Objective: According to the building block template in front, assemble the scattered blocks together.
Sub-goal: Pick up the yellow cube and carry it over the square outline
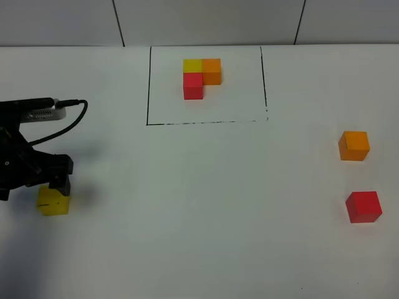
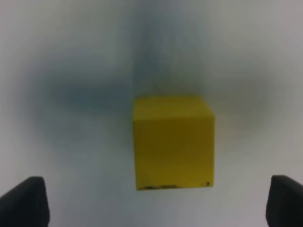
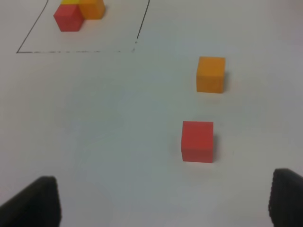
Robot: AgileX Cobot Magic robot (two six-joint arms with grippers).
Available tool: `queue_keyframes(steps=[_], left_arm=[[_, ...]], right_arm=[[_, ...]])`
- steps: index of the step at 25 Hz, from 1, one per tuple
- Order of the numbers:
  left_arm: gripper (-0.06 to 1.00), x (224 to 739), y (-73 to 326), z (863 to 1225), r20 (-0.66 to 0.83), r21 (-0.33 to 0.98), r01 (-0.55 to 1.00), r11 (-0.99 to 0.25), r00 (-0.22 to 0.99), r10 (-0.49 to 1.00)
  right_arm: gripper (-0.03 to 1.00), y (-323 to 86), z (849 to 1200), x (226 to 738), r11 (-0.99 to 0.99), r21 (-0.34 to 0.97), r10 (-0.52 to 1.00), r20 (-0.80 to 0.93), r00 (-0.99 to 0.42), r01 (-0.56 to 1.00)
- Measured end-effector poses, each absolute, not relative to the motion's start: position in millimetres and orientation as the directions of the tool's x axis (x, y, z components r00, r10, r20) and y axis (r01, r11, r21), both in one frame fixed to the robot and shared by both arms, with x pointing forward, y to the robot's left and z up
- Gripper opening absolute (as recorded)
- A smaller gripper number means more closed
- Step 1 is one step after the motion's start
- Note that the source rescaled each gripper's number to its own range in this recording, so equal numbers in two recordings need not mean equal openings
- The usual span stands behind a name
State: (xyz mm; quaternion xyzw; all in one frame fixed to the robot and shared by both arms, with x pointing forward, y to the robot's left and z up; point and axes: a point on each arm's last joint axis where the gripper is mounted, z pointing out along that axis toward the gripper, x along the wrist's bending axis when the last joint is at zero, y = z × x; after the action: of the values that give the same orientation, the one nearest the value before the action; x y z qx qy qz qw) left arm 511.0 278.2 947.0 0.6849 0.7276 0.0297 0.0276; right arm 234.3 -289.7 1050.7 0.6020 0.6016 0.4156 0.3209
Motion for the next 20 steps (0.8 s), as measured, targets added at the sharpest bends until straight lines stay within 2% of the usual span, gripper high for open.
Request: queue_keyframes(steps=[13,20], left_arm=[[1.0,517.5,276.4,915.2,-0.01,0.062,0.996,0.071,-0.07,0.997],[0.97,520.1,276.2,912.0,-0.012,0.077,0.995,0.069,-0.068,0.998]], right_arm=[[0.8,-289.7,1050.7,234.3,-0.071,0.886,0.991,0.115,-0.069,0.458],[0.8,-289.7,1050.7,234.3,-0.074,0.886,0.991,0.117,-0.068,0.458]])
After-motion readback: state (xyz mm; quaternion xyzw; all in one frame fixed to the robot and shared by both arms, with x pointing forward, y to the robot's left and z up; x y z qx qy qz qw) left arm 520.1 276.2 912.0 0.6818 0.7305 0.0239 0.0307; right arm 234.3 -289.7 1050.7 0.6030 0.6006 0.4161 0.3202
